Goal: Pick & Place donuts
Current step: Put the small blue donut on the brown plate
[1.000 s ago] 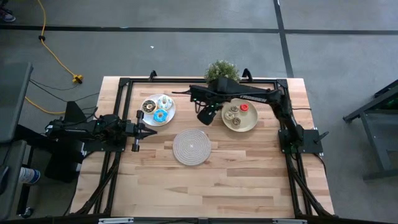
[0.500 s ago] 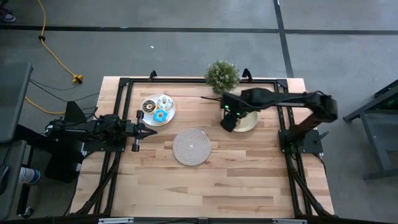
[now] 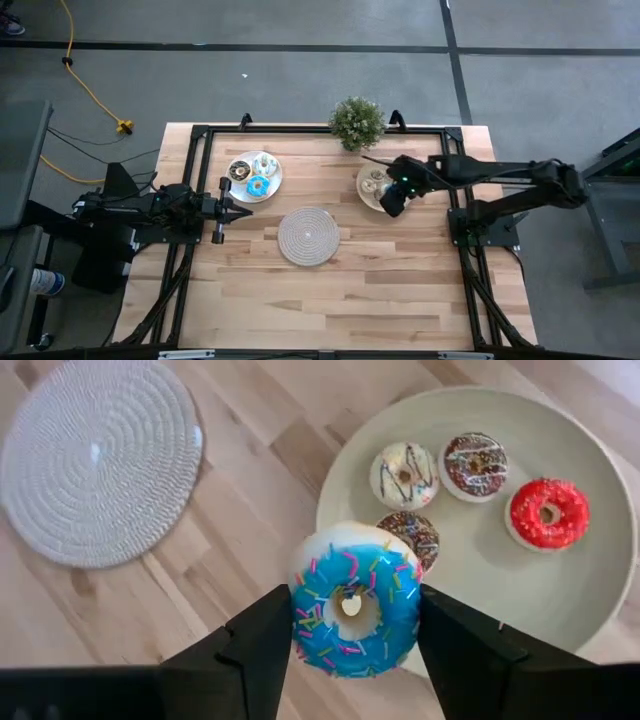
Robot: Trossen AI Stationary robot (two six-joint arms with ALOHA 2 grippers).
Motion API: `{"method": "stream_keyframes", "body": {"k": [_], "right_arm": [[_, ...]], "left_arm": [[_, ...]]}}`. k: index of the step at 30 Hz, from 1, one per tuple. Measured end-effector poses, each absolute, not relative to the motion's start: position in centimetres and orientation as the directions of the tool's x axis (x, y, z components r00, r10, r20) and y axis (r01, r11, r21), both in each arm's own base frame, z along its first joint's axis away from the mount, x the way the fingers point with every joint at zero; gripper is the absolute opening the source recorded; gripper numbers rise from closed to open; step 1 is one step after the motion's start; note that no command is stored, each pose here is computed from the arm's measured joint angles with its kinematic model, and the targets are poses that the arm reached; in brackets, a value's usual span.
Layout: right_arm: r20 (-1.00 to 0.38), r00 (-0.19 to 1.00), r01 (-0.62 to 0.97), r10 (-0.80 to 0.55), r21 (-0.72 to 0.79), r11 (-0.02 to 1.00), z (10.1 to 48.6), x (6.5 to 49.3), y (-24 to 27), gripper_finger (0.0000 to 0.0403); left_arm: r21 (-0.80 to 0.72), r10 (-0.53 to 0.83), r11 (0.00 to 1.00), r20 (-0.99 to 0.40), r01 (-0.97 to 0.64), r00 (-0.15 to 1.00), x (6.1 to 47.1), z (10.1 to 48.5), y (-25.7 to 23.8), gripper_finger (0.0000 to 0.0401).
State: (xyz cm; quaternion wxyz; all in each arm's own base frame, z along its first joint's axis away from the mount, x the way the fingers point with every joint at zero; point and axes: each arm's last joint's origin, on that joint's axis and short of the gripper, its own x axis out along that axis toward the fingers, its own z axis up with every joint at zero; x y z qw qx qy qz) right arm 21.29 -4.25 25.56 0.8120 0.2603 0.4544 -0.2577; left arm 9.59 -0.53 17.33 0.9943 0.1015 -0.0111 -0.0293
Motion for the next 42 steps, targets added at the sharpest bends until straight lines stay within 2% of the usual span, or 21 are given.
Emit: {"method": "stream_keyframes", "body": {"k": [3, 8, 17, 23, 42], "right_arm": [[-0.857, 0.479, 0.687, -0.19, 0.231, 0.689, 24.9, 20.0, -4.2, 0.0195], [-0.888, 0.412, 0.816, -0.203, 0.26, 0.516, 22.6, 18.0, -4.9, 0.0195], [-0.917, 0.274, 0.893, -0.29, 0.131, 0.43, 20.2, 17.2, -6.6, 0.0195], [-0.927, 0.225, 0.889, -0.3, 0.068, 0.454, 18.8, 18.3, -7.5, 0.0195], [-0.957, 0.144, 0.88, -0.254, 0.006, 0.475, 14.9, 20.6, -8.5, 0.0195]], "left_arm": [[0.203, -0.061, 0.978, 0.016, 0.056, 0.998, 9.6, 17.3, -0.5, 0.0], [0.203, -0.061, 0.978, 0.017, 0.056, 0.998, 9.6, 17.3, -0.5, 0.0], [0.203, -0.061, 0.978, 0.017, 0.056, 0.998, 9.6, 17.3, -0.5, 0.0], [0.203, -0.06, 0.978, 0.017, 0.056, 0.998, 9.6, 17.3, -0.5, 0.0], [0.203, -0.06, 0.978, 0.017, 0.056, 0.998, 9.6, 17.3, -0.5, 0.0]]}}
